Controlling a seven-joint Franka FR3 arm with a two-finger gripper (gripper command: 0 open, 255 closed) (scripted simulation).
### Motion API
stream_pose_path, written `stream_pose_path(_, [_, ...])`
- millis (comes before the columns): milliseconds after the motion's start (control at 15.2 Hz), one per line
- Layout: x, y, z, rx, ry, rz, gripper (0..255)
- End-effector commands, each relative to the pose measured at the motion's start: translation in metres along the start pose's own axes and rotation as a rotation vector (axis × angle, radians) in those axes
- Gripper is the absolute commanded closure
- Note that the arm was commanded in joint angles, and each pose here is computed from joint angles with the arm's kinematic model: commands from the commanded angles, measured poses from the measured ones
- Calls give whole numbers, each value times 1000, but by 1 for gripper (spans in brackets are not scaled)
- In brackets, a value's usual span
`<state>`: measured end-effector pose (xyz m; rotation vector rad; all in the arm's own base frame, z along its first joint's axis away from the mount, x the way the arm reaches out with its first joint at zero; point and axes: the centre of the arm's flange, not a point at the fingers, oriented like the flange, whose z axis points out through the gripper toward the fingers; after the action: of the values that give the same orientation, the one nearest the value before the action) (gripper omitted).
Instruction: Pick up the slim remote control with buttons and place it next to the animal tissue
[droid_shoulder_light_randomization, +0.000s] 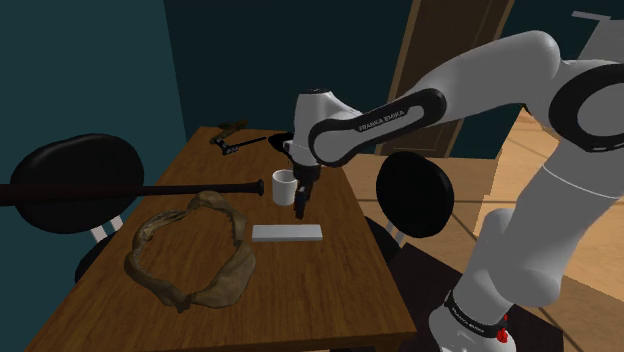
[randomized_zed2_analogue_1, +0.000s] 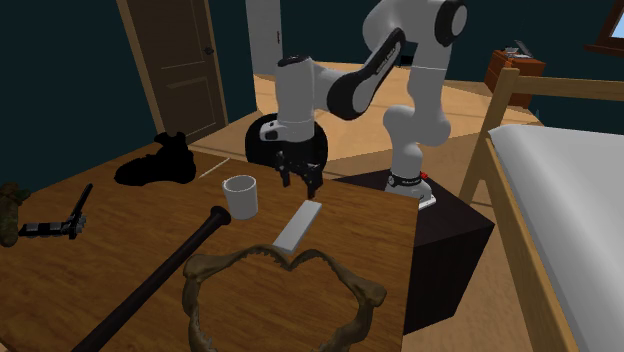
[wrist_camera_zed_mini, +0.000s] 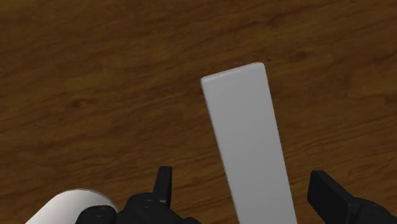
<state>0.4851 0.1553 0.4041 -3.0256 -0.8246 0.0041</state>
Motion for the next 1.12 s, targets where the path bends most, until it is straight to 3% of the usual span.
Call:
stream_pose_path(0, [17,-14,18,6,-1,-58,0])
stream_pose_path(198, [40,-32,38,14,-3,-134,0])
stream_pose_path(660, [40,-32,75,14,-3,-134,0])
stream_pose_path(1056, [40,-32,78,14,-3,-134,0])
